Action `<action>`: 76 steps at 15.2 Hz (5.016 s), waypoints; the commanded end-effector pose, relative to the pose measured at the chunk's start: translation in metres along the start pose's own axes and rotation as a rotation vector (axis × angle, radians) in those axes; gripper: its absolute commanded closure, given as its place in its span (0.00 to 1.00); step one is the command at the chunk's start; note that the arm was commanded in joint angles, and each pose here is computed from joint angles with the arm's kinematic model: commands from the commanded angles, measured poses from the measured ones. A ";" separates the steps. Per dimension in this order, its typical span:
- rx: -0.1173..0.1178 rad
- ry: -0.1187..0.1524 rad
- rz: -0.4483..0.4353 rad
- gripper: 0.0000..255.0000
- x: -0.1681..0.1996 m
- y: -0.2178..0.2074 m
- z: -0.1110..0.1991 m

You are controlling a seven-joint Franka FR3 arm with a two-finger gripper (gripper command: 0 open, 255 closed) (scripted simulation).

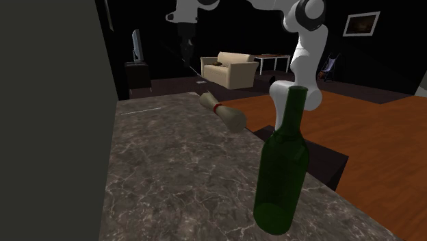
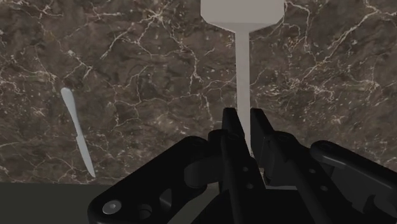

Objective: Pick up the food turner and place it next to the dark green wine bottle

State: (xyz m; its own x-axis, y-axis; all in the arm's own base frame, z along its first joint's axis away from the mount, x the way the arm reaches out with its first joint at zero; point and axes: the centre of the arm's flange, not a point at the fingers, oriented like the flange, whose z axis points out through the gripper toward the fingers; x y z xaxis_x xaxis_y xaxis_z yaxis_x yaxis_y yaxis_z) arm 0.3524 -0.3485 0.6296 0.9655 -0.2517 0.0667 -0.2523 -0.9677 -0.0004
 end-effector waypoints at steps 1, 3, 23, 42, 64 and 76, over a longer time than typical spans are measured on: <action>0.000 0.000 0.000 1.00 0.002 0.000 -0.010; 0.000 0.000 0.000 1.00 0.002 0.000 -0.020; 0.000 0.000 0.000 1.00 0.004 -0.039 -0.105; 0.000 0.000 0.000 1.00 -0.020 -0.289 -0.107; 0.000 0.000 0.000 1.00 -0.040 -0.459 -0.061; 0.000 0.000 0.000 1.00 -0.044 -0.459 0.002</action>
State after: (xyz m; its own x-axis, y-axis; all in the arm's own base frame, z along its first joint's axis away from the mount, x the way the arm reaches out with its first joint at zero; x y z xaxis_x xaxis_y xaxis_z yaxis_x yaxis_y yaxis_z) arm 0.4249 0.1066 0.6314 0.9655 -0.2517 0.0659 -0.2523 -0.9677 -0.0004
